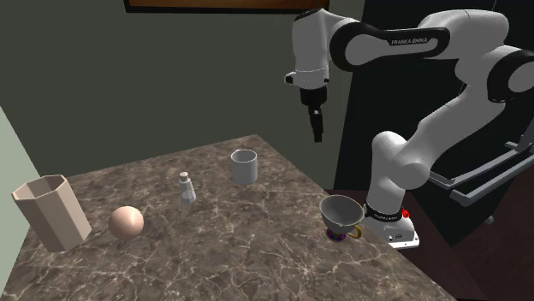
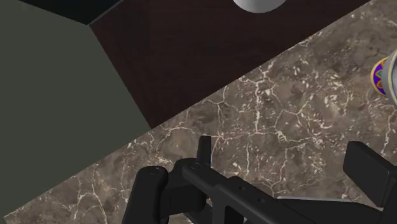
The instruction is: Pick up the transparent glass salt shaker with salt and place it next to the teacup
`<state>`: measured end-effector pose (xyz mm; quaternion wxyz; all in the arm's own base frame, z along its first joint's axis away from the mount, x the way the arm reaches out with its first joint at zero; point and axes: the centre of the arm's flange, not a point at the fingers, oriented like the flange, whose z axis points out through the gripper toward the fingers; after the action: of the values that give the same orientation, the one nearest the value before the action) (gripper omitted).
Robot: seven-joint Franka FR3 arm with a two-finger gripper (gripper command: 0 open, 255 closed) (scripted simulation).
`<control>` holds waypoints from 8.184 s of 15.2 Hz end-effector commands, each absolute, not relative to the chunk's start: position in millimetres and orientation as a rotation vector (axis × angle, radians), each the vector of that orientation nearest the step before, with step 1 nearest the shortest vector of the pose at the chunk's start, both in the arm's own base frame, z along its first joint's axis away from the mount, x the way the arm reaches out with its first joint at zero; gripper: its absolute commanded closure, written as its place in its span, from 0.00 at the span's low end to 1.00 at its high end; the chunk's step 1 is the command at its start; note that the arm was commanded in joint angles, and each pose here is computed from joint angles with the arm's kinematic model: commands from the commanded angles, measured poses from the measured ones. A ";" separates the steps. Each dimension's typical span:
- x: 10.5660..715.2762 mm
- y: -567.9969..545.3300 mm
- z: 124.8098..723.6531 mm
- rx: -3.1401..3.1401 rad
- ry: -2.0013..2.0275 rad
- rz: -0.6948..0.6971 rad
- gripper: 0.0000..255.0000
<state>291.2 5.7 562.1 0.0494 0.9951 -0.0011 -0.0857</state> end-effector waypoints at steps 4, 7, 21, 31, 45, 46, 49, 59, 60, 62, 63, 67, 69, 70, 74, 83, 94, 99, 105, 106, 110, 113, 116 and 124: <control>326.1 7.0 550.0 3.049 0.008 -0.238 0.00; 361.1 8.8 538.4 3.066 0.019 -0.214 0.00; 526.4 22.2 492.3 3.144 0.074 -0.102 0.00; 646.0 36.9 467.5 3.196 0.114 -0.018 0.00; 692.4 46.7 420.0 3.216 0.130 0.015 0.00; 692.4 46.7 420.0 3.216 0.130 0.015 0.00; 692.4 46.7 420.0 3.216 0.130 0.015 0.00; 692.3 46.5 420.0 3.216 0.130 0.015 1.00; 692.4 46.7 420.0 3.216 0.130 0.015 1.00; 692.4 46.7 430.6 3.216 0.130 0.015 1.00; 692.3 46.7 435.9 3.216 0.130 0.015 1.00; 692.4 46.7 457.0 3.216 0.130 0.015 1.00; 692.4 46.7 467.6 3.216 0.130 0.015 1.00; 692.4 46.7 472.8 3.216 0.130 0.015 1.00; 692.4 46.7 494.0 3.216 0.130 0.015 1.00; 692.4 46.7 541.5 3.216 0.130 0.015 1.00; 692.4 46.7 599.6 3.216 0.130 0.015 1.00; 648.0 75.3 600.6 3.216 0.130 0.015 1.00; 581.4 118.1 600.8 3.216 0.130 0.015 1.00; 570.3 125.2 600.9 3.216 0.130 0.015 1.00; 525.9 153.7 601.1 3.216 0.130 0.015 1.00; 492.6 175.1 601.2 3.216 0.130 0.015 1.00; 459.3 196.5 601.3 3.216 0.130 0.015 1.00; 370.4 253.6 601.6 3.216 0.130 0.015 1.00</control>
<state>379.6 245.4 603.8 -0.0386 0.9984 0.0411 0.0047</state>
